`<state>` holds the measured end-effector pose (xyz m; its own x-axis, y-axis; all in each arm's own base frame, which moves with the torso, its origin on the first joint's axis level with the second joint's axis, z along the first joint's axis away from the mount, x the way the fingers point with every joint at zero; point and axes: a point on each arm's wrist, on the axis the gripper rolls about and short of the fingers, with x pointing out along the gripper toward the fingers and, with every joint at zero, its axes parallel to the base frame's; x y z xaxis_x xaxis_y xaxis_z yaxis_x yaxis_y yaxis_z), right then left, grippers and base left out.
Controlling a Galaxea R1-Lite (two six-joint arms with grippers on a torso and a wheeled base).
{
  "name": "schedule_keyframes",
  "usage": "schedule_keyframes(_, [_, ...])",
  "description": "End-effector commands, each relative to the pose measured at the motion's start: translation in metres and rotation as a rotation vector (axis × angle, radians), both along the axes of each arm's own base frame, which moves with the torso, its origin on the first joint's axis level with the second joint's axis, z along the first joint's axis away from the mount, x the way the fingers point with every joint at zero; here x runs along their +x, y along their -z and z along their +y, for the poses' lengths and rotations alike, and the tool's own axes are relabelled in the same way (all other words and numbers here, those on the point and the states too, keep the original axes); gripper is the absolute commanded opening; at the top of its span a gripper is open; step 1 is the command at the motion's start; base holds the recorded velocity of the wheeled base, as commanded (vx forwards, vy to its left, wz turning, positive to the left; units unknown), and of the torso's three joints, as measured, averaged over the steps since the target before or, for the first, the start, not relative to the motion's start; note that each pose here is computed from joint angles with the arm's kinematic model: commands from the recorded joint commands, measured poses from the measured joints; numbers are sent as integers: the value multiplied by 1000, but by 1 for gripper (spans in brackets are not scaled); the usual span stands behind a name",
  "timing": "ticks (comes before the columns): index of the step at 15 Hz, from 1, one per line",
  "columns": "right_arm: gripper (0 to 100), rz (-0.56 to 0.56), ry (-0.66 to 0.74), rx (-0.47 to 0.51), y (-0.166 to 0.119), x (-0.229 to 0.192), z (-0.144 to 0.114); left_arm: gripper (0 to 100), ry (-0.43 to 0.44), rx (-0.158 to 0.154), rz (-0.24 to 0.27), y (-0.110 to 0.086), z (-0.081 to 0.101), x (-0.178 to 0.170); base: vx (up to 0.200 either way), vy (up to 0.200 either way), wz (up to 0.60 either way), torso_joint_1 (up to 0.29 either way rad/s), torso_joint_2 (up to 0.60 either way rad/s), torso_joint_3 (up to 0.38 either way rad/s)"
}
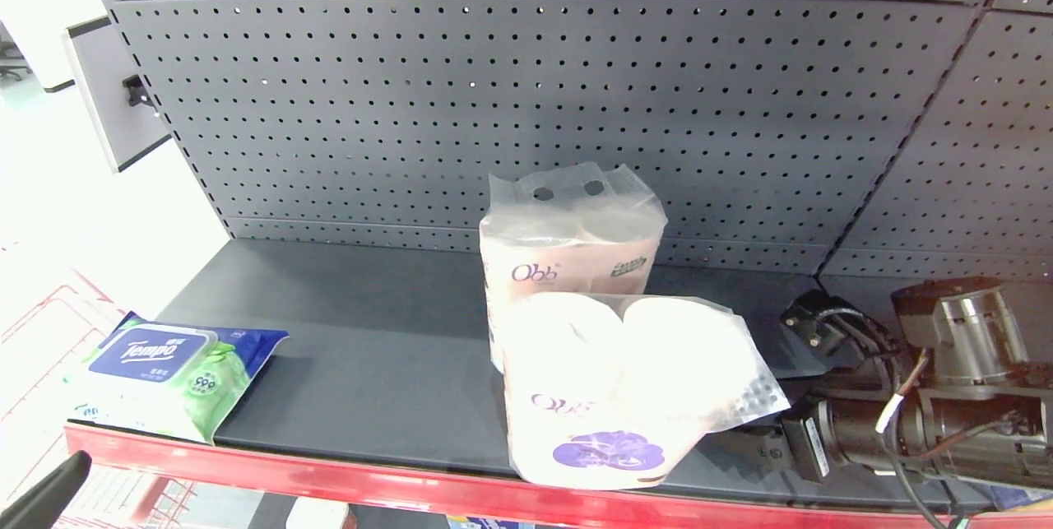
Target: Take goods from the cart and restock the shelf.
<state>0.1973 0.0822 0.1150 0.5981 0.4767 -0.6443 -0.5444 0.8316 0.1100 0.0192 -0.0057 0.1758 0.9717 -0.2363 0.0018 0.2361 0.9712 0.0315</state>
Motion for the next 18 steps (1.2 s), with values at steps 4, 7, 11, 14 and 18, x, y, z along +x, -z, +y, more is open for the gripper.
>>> schedule_keyframes(4, [100,21,-10,-5,5,5,4,100,-1,2,-16,-2,0,-2,0,0,0,0,0,0])
schedule_keyframes(7, [100,17,-21,-4,4,10,9,100,-1,3,-25,-2,0,-4,0,0,0,0,0,0])
schedule_keyframes(11, [100,20,-32,-4,5,14,13,100,-1,3,-25,-2,0,-4,0,0,0,0,0,0])
schedule_keyframes(14, [100,26,-32,-7,6,15,14,100,-1,3,-25,-2,0,-4,0,0,0,0,0,0])
schedule_keyframes(18, [100,20,-35,-4,5,18,16,100,-1,3,-22,-1,0,-3,0,0,0,0,0,0])
